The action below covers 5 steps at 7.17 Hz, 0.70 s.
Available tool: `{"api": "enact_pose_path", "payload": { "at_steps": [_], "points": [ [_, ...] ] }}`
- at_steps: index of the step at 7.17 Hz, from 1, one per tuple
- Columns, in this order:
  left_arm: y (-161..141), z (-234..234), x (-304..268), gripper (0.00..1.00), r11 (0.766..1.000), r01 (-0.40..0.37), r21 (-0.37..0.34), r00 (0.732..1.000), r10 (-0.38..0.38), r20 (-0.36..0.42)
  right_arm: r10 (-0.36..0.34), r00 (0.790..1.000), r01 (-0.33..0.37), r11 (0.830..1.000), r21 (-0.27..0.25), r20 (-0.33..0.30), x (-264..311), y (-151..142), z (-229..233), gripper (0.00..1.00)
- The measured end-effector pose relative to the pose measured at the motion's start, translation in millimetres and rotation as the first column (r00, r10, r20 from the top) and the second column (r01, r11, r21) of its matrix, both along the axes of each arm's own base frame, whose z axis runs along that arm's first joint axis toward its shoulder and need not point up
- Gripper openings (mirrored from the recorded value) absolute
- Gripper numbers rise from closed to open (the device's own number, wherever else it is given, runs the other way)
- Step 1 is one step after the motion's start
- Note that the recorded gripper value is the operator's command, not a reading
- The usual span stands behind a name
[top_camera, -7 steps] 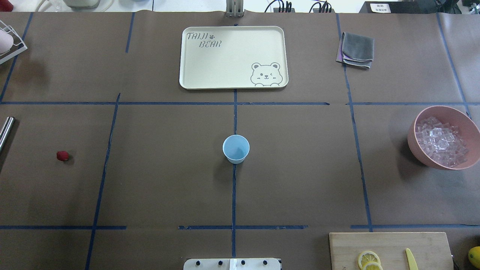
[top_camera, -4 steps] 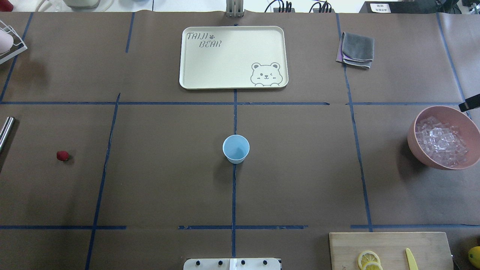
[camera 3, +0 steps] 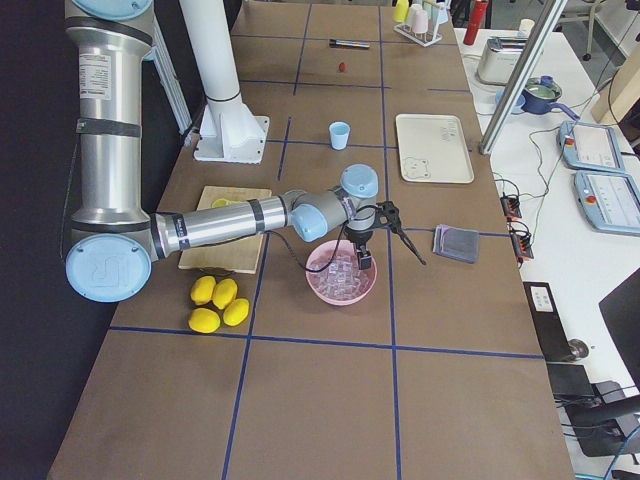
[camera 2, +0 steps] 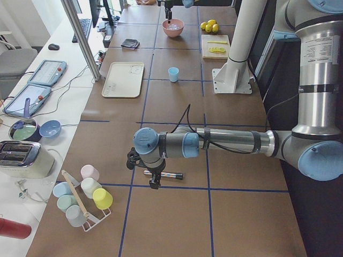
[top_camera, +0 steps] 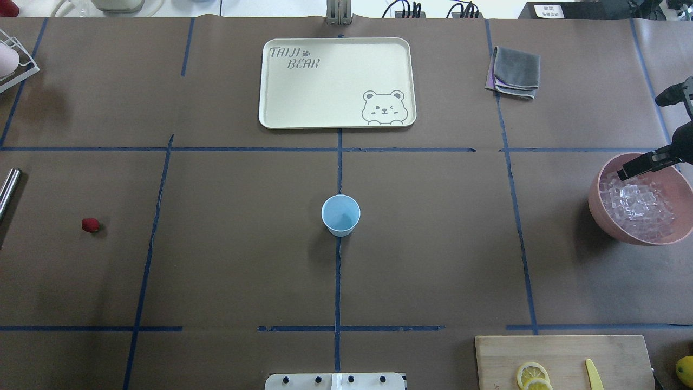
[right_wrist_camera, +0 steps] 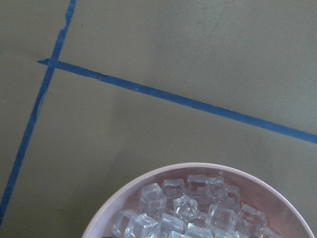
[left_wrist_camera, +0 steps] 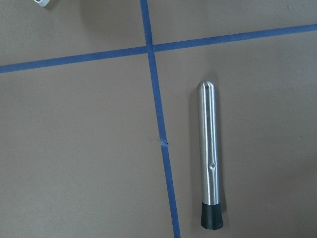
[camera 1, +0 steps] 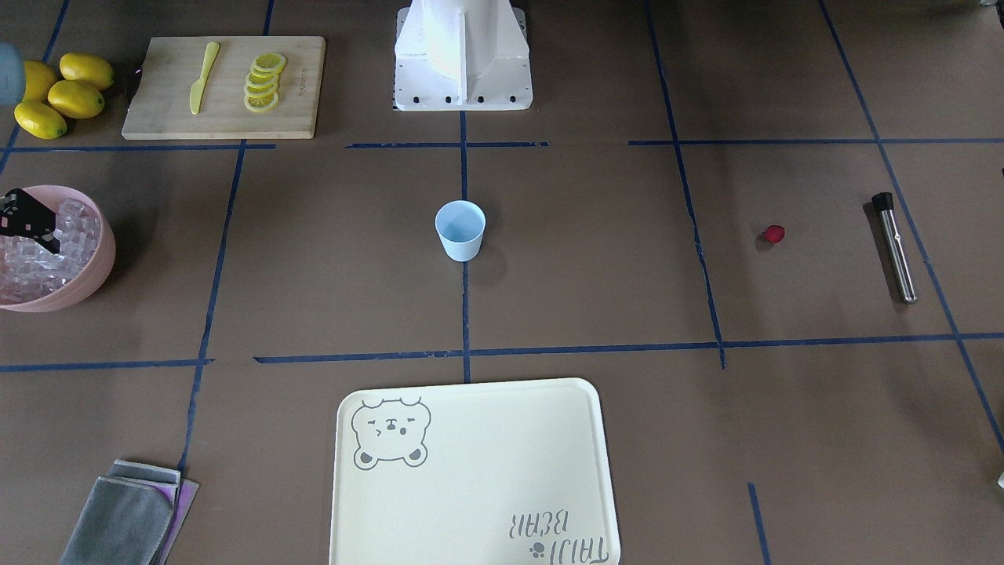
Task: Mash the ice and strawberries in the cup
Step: 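Lower the right gripper into the pink bowl and grasp an ice cube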
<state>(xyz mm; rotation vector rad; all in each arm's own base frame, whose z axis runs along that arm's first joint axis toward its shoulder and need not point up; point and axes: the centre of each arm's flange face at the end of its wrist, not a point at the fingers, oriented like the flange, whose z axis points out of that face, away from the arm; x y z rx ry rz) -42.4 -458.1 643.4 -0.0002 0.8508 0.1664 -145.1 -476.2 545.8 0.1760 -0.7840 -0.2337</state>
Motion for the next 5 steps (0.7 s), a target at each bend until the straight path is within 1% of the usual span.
{"api": "enact_pose_path", "payload": {
  "at_steps": [2, 5],
  "points": [
    [0, 0, 0, 1.00, 1.000, -0.001, 0.000, 1.000, 0.001, -0.001, -0.017, 1.000, 0.017, 1.000, -0.016, -0.007, -8, 1, 13, 0.77],
    [0, 0, 0, 1.00, 1.000, -0.002, 0.001, 1.000, 0.002, -0.001, -0.035, 0.999, 0.035, 0.999, -0.020, -0.007, -15, 3, 16, 0.69]
  ]
}}
